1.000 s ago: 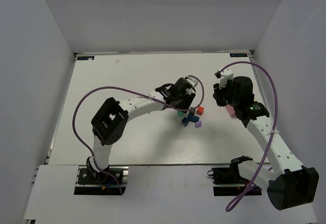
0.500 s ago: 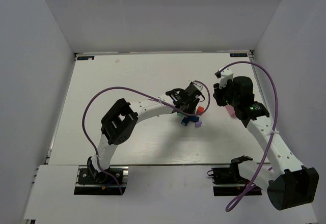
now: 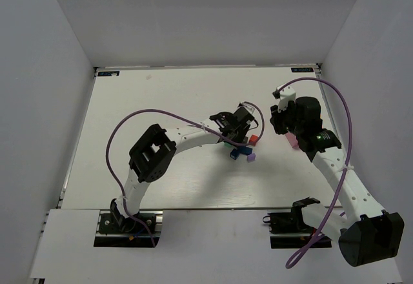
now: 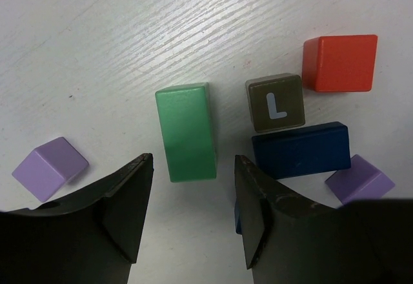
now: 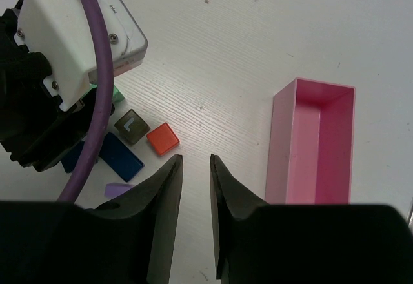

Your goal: Build the wood block tower

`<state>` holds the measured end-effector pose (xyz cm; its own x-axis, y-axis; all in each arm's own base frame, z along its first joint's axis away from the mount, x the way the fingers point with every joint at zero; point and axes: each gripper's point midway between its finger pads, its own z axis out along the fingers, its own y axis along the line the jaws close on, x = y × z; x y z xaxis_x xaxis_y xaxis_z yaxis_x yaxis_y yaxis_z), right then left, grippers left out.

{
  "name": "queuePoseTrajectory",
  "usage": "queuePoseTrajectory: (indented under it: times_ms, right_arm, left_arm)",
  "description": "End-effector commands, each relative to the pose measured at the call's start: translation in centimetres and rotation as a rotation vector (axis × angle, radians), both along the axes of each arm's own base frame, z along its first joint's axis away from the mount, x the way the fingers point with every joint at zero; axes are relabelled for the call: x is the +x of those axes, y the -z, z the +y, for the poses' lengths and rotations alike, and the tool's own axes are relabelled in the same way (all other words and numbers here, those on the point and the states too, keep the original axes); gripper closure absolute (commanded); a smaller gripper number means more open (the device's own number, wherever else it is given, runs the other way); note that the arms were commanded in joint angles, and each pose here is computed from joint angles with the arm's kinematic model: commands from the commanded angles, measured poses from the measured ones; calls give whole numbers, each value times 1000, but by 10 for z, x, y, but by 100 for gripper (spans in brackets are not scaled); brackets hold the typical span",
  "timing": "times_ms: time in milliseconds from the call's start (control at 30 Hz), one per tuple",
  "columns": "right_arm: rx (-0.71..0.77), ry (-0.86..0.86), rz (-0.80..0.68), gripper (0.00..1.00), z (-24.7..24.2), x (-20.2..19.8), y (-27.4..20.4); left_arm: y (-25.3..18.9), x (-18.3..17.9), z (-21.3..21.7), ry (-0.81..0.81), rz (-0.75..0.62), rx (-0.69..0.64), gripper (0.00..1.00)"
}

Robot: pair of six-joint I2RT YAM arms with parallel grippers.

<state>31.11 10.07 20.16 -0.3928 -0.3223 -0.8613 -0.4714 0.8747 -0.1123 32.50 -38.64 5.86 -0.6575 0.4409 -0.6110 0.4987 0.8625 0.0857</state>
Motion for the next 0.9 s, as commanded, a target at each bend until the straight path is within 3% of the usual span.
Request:
queuePoseTrajectory:
  times_ms: [0,400,867]
  right_arm:
    - [16,8,-41,70,-1,3,-9]
    - [16,4,-44,70,0,2,-10]
    - [21,0,-41,70,1,2,-9]
  left_arm:
    - [-16,11,-9,-19,-33,-46,36]
    - [-5,13,-14,-14,-12,-30,43]
    - [3,15,-14,-19,-7,-9,43]
